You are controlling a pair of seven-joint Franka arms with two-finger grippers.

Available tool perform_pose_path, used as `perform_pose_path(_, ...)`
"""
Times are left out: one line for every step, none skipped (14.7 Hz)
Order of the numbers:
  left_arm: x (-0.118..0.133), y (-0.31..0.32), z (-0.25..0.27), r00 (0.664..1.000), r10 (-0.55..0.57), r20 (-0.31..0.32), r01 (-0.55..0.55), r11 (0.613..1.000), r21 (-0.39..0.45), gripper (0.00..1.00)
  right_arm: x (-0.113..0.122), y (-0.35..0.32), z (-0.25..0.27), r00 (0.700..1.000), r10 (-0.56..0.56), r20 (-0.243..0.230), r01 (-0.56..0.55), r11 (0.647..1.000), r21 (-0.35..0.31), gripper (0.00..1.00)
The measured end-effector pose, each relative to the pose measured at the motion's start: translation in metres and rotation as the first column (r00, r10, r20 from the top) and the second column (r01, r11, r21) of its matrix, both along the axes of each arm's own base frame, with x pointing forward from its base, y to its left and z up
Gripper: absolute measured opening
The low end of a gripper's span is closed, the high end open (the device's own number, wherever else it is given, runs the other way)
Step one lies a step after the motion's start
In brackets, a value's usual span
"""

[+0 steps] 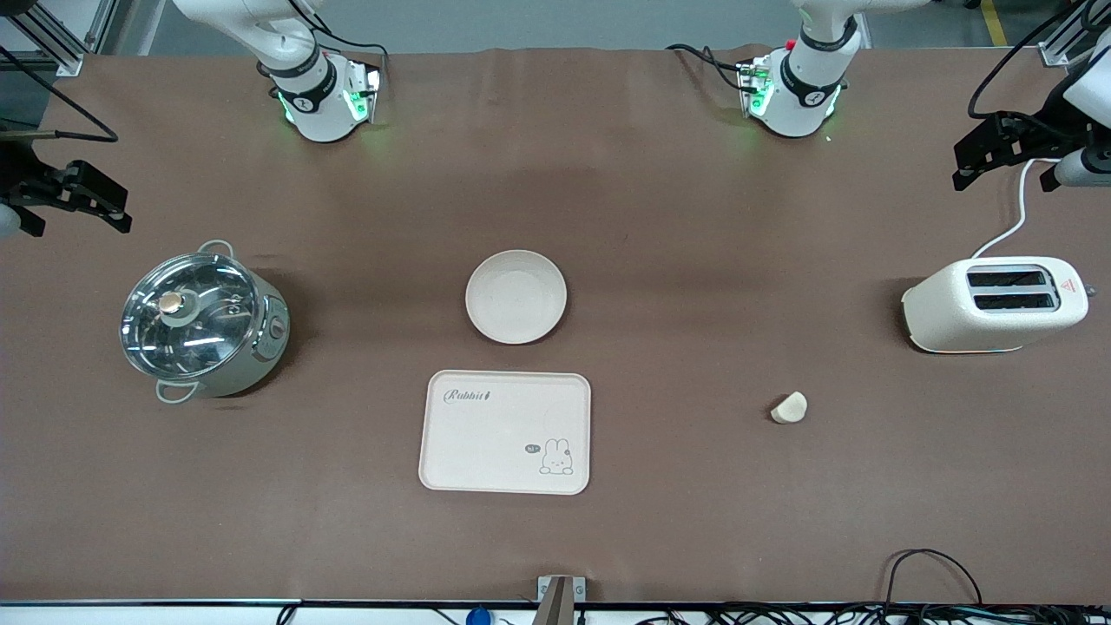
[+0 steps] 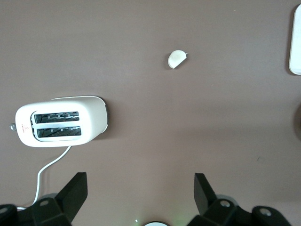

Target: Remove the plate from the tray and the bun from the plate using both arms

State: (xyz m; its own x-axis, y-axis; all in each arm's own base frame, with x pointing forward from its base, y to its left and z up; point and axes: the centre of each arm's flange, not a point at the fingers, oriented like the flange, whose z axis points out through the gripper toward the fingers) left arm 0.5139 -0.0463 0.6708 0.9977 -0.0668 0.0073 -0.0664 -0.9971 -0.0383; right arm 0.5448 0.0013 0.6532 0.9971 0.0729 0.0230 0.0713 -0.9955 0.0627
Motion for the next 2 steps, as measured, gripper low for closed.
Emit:
perform_pose_path(0.0000, -0.0012, -0.0004, 1.000, -0.002, -0.001, 0.002, 1.000, -0.001, 1.00, -0.0001, -0.0001, -0.0001, 1.000, 0.000, -0.001, 0.000, 1.000, 0.000, 1.00)
perform_pose_path(-0.0002, -0.0023, -0.0013, 1.000, -0.004, -0.006, 0.004, 1.000, -0.002, 1.00, -0.0002, -0.0003, -0.0002, 1.000, -0.001, -0.002, 0.001, 1.000, 0.000, 1.00)
